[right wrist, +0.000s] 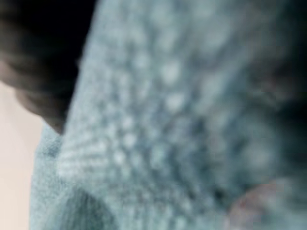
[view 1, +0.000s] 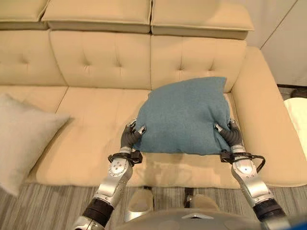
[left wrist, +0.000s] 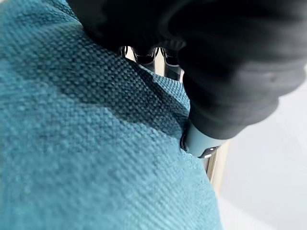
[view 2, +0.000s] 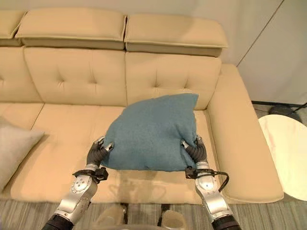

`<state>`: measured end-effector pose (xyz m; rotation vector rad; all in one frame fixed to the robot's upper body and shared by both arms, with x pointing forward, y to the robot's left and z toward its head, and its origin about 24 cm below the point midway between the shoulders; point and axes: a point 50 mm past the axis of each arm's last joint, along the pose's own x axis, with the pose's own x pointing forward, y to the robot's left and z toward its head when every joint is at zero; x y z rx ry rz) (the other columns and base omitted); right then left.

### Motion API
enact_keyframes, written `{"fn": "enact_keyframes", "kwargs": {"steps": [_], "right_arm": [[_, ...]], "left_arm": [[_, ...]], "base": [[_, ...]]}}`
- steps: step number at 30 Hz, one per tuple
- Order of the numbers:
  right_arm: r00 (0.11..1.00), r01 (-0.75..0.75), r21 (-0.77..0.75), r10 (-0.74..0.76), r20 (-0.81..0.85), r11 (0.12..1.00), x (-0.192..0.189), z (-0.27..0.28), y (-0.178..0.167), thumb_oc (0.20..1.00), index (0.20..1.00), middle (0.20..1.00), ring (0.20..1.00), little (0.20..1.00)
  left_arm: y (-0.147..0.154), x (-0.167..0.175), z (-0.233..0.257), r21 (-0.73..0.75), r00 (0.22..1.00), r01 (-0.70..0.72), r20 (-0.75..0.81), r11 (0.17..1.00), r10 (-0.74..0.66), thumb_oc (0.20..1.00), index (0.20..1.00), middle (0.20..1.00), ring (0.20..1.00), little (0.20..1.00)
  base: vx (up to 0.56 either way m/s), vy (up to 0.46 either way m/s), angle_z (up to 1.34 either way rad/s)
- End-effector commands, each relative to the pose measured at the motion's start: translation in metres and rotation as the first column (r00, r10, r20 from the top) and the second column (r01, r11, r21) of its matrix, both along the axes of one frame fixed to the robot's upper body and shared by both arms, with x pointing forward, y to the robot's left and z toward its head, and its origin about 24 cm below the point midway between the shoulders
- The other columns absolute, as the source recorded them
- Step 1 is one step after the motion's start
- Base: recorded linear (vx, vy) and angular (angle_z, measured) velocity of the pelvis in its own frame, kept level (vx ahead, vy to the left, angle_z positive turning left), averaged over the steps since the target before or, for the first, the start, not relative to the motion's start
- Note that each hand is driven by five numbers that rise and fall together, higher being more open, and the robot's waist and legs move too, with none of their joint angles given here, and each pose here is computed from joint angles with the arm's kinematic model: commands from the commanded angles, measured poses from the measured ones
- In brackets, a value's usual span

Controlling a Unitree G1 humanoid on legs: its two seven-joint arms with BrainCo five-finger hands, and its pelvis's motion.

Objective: Pick up all the scattered cushions and arrange them neatly on the sofa.

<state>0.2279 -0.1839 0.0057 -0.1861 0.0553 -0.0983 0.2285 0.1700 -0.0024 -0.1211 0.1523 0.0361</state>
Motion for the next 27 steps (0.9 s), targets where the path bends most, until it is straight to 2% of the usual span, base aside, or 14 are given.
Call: {"fn": "enact_keyframes", "kwargs": {"steps": [1, 5, 9, 10, 13, 14, 15, 16, 18, 19, 20, 22, 24, 27], "right_arm": [[0.967, -0.088, 0.022, 0.080, 0.240, 0.996, 0.021, 0.043, 0.016, 0.200, 0.200, 0.200, 0.200, 0.200], [0.973, -0.082, -0.028, 0.086, 0.216, 0.996, 0.022, 0.039, 0.013, 0.200, 0.200, 0.200, 0.200, 0.200], [0.939, -0.057, -0.070, 0.077, 0.334, 0.996, 0.030, 0.065, 0.011, 0.200, 0.200, 0.200, 0.200, 0.200], [0.902, -0.053, -0.086, 0.085, 0.424, 0.995, 0.036, 0.084, 0.016, 0.200, 0.200, 0.200, 0.200, 0.200], [0.825, -0.043, -0.139, 0.113, 0.554, 0.989, 0.048, 0.117, 0.025, 0.200, 0.200, 0.200, 0.200, 0.200], [0.757, -0.034, -0.173, 0.138, 0.639, 0.984, 0.058, 0.142, 0.034, 0.200, 0.200, 0.200, 0.200, 0.200], [0.655, -0.014, -0.221, 0.176, 0.735, 0.975, 0.069, 0.178, 0.050, 0.200, 0.200, 0.200, 0.200, 0.200], [0.652, -0.013, -0.222, 0.176, 0.737, 0.975, 0.070, 0.179, 0.050, 0.200, 0.200, 0.200, 0.200, 0.200], [0.576, 0.022, -0.271, 0.209, 0.790, 0.962, 0.084, 0.210, 0.060, 0.200, 0.200, 0.200, 0.200, 0.200], [0.506, 0.070, -0.287, 0.213, 0.836, 0.955, 0.098, 0.243, 0.069, 0.200, 0.200, 0.200, 0.200, 0.200], [0.503, 0.071, -0.286, 0.213, 0.837, 0.956, 0.098, 0.244, 0.069, 0.200, 0.200, 0.200, 0.200, 0.200], [0.427, 0.143, -0.285, 0.201, 0.882, 0.948, 0.105, 0.275, 0.074, 0.200, 0.200, 0.200, 0.200, 0.200], [0.393, 0.184, -0.279, 0.190, 0.900, 0.942, 0.108, 0.289, 0.077, 0.200, 0.200, 0.200, 0.200, 0.200], [0.389, 0.227, -0.282, 0.179, 0.904, 0.932, 0.119, 0.306, 0.080, 0.200, 0.200, 0.200, 0.200, 0.200]], "left_arm": [[-0.021, 0.015, 0.049, -0.027, 0.958, 0.117, 0.266, 0.993, -0.106, 0.200, 0.200, 0.200, 0.200, 0.200], [-0.011, 0.014, 0.049, 0.013, 0.961, 0.081, 0.266, 0.997, -0.081, 0.200, 0.200, 0.200, 0.200, 0.200], [-0.005, 0.018, 0.074, 0.012, 0.926, 0.030, 0.376, 0.999, -0.032, 0.200, 0.200, 0.200, 0.200, 0.200], [-0.004, 0.020, 0.091, 0.004, 0.890, -0.001, 0.456, 1.000, -0.001, 0.200, 0.200, 0.200, 0.200, 0.200], [-0.011, 0.032, 0.119, 0.021, 0.820, -0.036, 0.572, 0.999, 0.018, 0.200, 0.200, 0.200, 0.200, 0.200], [-0.020, 0.042, 0.144, 0.021, 0.752, -0.046, 0.658, 0.999, 0.021, 0.200, 0.200, 0.200, 0.200, 0.200], [-0.036, 0.055, 0.184, 0.022, 0.631, -0.042, 0.775, 0.999, 0.010, 0.200, 0.200, 0.200, 0.200, 0.200], [-0.036, 0.056, 0.185, 0.021, 0.628, -0.043, 0.778, 0.999, 0.011, 0.200, 0.200, 0.200, 0.200, 0.200], [-0.048, 0.071, 0.219, 0.076, 0.527, -0.083, 0.850, 0.994, -0.021, 0.200, 0.200, 0.200, 0.200, 0.200], [-0.060, 0.083, 0.256, 0.120, 0.420, -0.141, 0.906, 0.983, -0.050, 0.200, 0.200, 0.200, 0.200, 0.200], [-0.060, 0.084, 0.257, 0.120, 0.417, -0.141, 0.907, 0.983, -0.050, 0.200, 0.200, 0.200, 0.200, 0.200], [-0.069, 0.092, 0.286, 0.133, 0.332, -0.212, 0.941, 0.968, -0.057, 0.200, 0.200, 0.200, 0.200, 0.200], [-0.071, 0.095, 0.301, 0.123, 0.290, -0.267, 0.956, 0.956, -0.042, 0.200, 0.200, 0.200, 0.200, 0.200], [-0.079, 0.104, 0.315, 0.135, 0.286, -0.288, 0.957, 0.948, -0.049, 0.200, 0.200, 0.200, 0.200, 0.200]], "base": [[0.08, 0.069, -0.16], [0.04, 0.039, -0.05], [-0.03, 0.013, -0.11], [-0.16, 0.003, -0.12], [-0.20, -0.012, 0.00], [-0.38, -0.004, 0.17], [-0.31, -0.001, 0.22], [-0.25, 0.011, 0.21], [-0.14, 0.017, 0.19], [-0.09, 0.022, 0.09], [-0.06, 0.030, -0.07], [-0.01, 0.009, -0.02], [0.00, 0.000, 0.00], [0.00, 0.000, 0.00]]}}
